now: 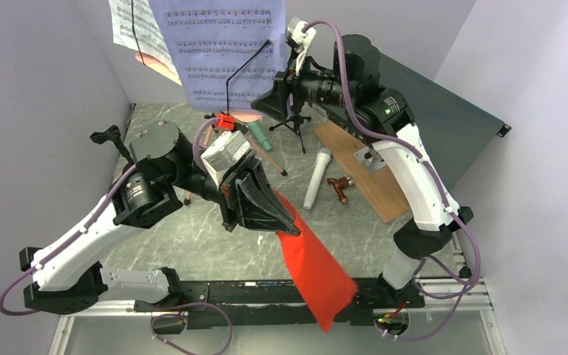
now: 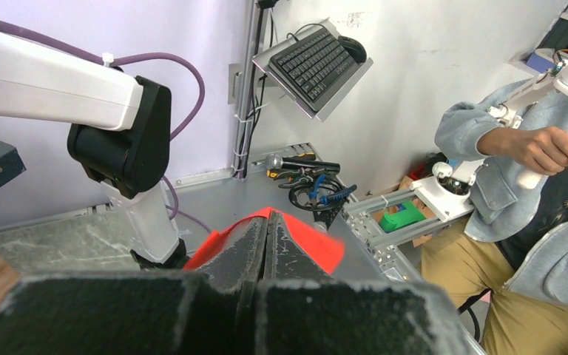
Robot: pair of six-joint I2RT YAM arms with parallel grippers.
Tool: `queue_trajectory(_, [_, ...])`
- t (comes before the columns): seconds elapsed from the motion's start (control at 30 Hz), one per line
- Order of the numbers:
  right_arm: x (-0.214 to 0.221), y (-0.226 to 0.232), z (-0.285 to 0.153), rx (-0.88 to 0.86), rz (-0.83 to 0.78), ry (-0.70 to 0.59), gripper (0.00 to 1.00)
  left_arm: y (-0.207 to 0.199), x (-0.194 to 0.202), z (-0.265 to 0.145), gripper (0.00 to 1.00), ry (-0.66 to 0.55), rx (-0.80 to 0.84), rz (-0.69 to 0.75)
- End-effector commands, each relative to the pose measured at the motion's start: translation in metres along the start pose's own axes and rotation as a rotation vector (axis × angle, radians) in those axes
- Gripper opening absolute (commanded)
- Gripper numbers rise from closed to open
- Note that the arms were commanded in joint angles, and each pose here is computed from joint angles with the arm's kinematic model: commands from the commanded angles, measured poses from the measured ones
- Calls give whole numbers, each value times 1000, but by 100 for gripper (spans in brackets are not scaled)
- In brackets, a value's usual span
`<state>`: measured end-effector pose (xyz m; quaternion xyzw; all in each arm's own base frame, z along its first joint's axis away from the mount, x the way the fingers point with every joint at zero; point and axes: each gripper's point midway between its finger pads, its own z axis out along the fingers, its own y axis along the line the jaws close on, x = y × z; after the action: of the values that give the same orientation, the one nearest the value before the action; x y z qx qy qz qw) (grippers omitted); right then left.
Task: Pack up the instrument practice props
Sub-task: Pick up the sheet music from the music stand, then place the sheet music at the center of the board.
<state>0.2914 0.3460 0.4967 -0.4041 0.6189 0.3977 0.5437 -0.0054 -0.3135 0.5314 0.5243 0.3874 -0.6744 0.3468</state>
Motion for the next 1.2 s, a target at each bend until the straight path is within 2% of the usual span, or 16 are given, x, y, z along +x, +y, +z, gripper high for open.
queue_trajectory(0.0, [-25, 9, -21, -19, -77, -59, 68, -41, 6, -13, 0, 54, 142, -19])
queue_trajectory(0.13, [-23, 11, -28, -24, -94, -51, 73, -25, 22, -12, 0, 90, 73, -57])
queue_trajectory(0.33, [-15, 23, -45, -59, -155, -25, 93, 13, 66, -12, 0, 161, -76, -162])
queue_trajectory(0.43, [-12, 30, -56, -71, -189, -18, 97, 32, 95, -13, 0, 192, -147, -226])
queue_trajectory(0.67, [-5, 33, -68, -87, -207, -1, 99, 79, 151, -20, 0, 278, -290, -342])
queue_trajectory(0.87, [4, 28, -87, -86, -234, 22, 99, 107, 189, -32, 0, 366, -406, -374])
queue_trajectory(1.17, [62, 30, -136, -124, -271, 126, 99, 133, 231, -76, 0, 653, -628, -430])
